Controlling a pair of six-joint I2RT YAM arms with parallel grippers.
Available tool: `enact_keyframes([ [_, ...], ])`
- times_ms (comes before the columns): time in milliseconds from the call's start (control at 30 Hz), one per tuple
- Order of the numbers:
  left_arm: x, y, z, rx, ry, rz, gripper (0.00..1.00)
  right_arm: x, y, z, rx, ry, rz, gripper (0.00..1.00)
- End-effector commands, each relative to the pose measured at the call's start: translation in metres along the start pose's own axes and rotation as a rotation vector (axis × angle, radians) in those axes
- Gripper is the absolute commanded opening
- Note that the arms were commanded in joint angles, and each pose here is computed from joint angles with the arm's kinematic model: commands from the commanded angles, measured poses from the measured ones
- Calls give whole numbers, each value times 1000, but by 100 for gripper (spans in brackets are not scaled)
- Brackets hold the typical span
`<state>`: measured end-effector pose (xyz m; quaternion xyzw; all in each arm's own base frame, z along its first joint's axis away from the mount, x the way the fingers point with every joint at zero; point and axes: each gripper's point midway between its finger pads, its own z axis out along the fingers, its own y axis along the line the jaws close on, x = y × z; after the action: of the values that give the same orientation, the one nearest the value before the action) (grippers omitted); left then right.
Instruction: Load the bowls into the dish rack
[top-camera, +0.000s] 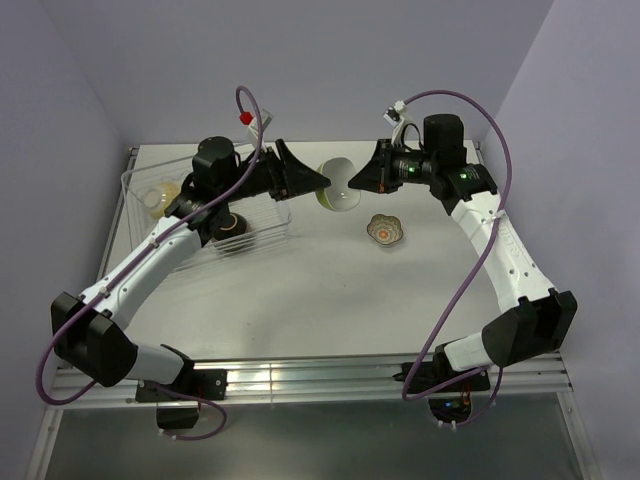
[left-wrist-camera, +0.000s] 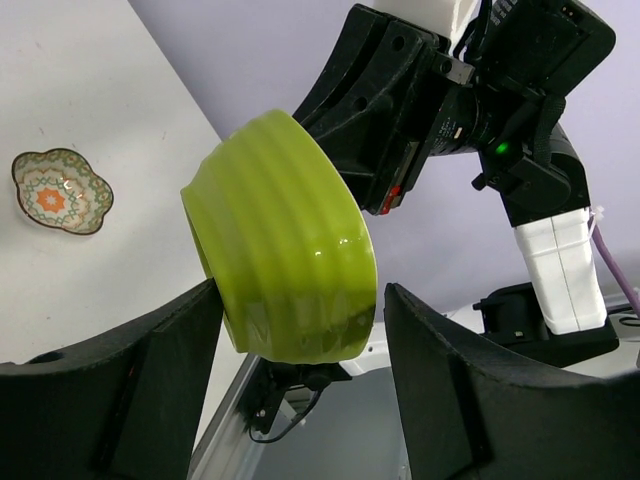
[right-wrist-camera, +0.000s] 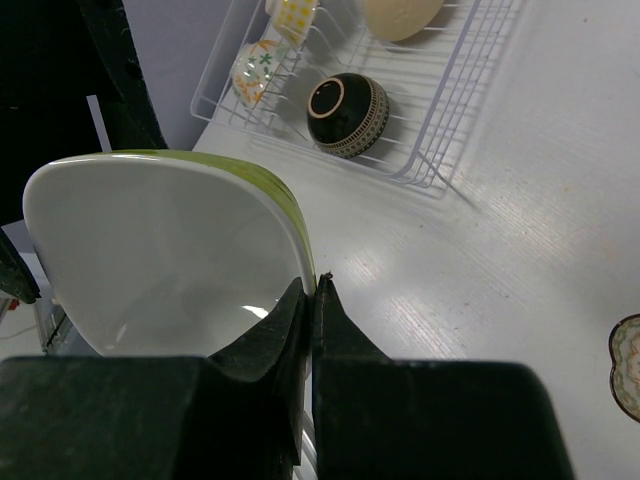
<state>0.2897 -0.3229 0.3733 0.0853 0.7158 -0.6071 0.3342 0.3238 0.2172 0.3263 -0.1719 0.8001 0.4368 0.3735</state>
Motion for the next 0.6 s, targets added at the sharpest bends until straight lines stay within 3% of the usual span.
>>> enact_keyframes([
  [0, -5, -17, 2, 60, -9, 26, 70, -9, 12, -5, -17, -32, -51, 0],
  [267, 1, -10, 3, 29, -1, 28, 60, -10, 11, -3, -7, -29, -46, 0],
  [333, 1, -8, 4, 19, 1, 33, 41, -9, 12, -2, -9, -23, -46, 0],
  [367, 0, -7, 4, 17, -2, 39, 41, -9, 11, -1, -9, -21, -45, 0],
  [467, 2, -5, 3, 11, 5, 44, 13, -6, 11, 0, -13, -7, -47, 0],
  [567, 2, -5, 2, 7, 7, 46, 0, -5, 10, 2, -13, 6, -43, 0],
])
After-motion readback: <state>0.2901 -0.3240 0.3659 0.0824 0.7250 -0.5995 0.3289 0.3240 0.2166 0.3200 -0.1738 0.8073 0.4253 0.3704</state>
